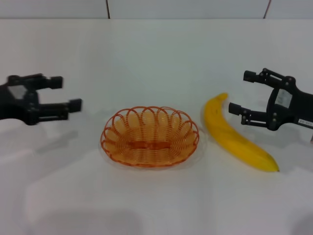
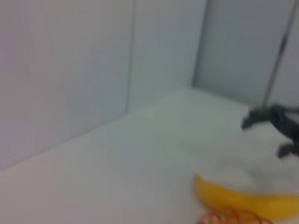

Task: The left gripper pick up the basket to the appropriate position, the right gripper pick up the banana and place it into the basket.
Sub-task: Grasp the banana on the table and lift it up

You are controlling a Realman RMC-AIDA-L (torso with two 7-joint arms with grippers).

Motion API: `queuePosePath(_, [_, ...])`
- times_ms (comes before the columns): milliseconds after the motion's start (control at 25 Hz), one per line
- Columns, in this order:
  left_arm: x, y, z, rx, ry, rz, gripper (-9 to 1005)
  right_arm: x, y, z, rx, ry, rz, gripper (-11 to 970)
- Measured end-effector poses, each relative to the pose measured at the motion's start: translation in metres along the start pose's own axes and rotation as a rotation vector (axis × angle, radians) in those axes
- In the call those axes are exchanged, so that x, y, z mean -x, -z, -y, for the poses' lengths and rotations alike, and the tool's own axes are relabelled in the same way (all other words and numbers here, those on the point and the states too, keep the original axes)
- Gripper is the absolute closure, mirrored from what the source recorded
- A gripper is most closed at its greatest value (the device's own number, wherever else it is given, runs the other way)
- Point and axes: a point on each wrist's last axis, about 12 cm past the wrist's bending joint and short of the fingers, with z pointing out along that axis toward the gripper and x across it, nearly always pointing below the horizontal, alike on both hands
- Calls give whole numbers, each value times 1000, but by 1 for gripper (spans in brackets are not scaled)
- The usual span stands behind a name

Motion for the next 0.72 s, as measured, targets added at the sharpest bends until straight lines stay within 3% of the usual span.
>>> queuePosePath(360, [-40, 14, -18, 30, 104, 133, 146, 6, 0, -8, 55, -9, 63, 75])
queuePosePath(560, [-46, 14, -20, 26, 92, 130, 146, 23, 2, -14, 105, 38, 212, 77])
queuePosePath(720, [-49, 10, -19, 2, 78, 71, 147, 26, 0, -15, 134, 10, 220, 76])
